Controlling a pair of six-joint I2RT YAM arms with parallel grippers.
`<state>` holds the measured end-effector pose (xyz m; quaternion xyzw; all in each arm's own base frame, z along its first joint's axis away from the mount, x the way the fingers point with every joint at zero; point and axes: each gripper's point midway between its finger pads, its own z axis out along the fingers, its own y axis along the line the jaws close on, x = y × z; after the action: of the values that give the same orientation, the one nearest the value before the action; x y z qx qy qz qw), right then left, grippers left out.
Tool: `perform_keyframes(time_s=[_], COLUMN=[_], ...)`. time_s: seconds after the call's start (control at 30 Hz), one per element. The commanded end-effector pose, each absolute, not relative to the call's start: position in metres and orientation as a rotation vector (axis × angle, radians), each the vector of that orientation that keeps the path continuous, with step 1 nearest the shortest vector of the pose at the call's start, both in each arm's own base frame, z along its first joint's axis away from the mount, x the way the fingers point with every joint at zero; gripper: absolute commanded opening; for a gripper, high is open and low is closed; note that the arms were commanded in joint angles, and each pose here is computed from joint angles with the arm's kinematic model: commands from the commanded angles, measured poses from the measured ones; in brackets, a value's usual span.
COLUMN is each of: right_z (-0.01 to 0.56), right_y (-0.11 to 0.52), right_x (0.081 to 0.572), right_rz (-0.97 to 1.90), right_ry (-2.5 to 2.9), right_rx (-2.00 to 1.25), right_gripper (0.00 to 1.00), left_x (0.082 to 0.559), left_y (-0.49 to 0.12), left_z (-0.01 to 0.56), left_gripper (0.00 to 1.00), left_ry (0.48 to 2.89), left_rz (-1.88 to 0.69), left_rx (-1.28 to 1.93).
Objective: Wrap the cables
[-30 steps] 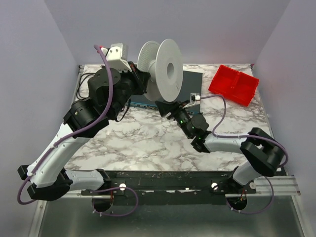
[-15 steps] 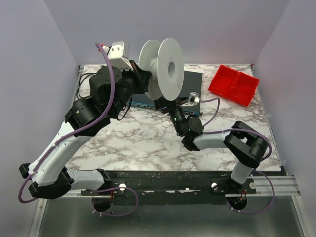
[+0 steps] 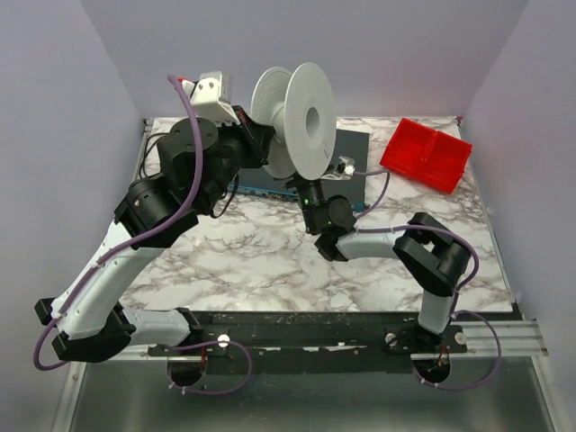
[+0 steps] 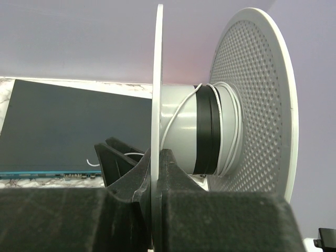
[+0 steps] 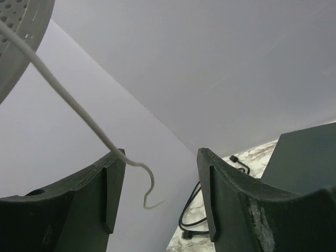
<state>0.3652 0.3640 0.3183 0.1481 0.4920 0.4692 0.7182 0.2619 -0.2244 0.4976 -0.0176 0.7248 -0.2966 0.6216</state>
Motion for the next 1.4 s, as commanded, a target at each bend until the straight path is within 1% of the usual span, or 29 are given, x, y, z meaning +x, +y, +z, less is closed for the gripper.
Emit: perform_keyframes(time_s=[0.0, 0.1, 0.17, 0.23, 0.37, 0.4, 0.53, 0.7, 0.77, 1.0, 1.1, 1.2, 1.3, 1.37], right_z=[0.316, 0.314, 0.311, 0.305, 0.28, 0.274, 0.245, 0.211, 0.209, 0.23, 0.244, 0.266, 0.275, 0.286], right_y=[0.366, 0.373, 0.377, 0.381, 0.39, 0.393, 0.41, 0.414, 0.408, 0.4, 0.392, 0.379, 0.369, 0.368], right_x=[0.372, 0.373, 0.372, 0.368, 0.353, 0.347, 0.319, 0.29, 0.281, 0.267, 0.266, 0.27, 0.274, 0.274], right_rz=[1.024, 1.036, 1.044, 1.061, 1.093, 1.097, 1.061, 0.985, 0.961, 0.836, 0.772, 0.695, 0.59, 0.572], right_ry=[1.098, 1.123, 1.144, 1.176, 1.282, 1.321, 1.501, 1.762, 1.825, 1.96, 1.984, 1.969, 1.996, 1.983], right_rx=[0.379, 0.365, 0.347, 0.33, 0.286, 0.262, 0.122, -0.036, -0.067, -0.251, -0.281, -0.289, -0.335, -0.369], right_gripper=[0.61, 0.55, 0.47, 0.34, 0.03, 0.01, 0.01, 0.01, 0.01, 0.01, 0.01, 0.01, 0.01, 0.01], left_x=[0.256, 0.257, 0.257, 0.257, 0.261, 0.263, 0.278, 0.307, 0.32, 0.355, 0.366, 0.373, 0.377, 0.377], left_y=[-0.216, -0.216, -0.214, -0.212, -0.205, -0.203, -0.193, -0.183, -0.176, -0.166, -0.164, -0.166, -0.168, -0.171], left_z=[0.529, 0.528, 0.529, 0.53, 0.535, 0.537, 0.535, 0.506, 0.495, 0.464, 0.447, 0.428, 0.411, 0.4], left_gripper=[0.0, 0.0, 0.0, 0.0, 0.0, 0.0, 0.0, 0.0, 0.0, 0.0, 0.0, 0.0, 0.0, 0.0], left_ry=[1.579, 1.581, 1.577, 1.573, 1.55, 1.544, 1.552, 1.59, 1.597, 1.63, 1.659, 1.692, 1.721, 1.738], left_rz=[-0.727, -0.722, -0.717, -0.71, -0.671, -0.655, -0.529, -0.366, -0.291, -0.124, -0.088, -0.071, -0.049, -0.047], left_rx=[-0.087, -0.086, -0.091, -0.094, -0.111, -0.11, -0.128, -0.151, -0.165, -0.151, -0.135, -0.104, -0.077, -0.055])
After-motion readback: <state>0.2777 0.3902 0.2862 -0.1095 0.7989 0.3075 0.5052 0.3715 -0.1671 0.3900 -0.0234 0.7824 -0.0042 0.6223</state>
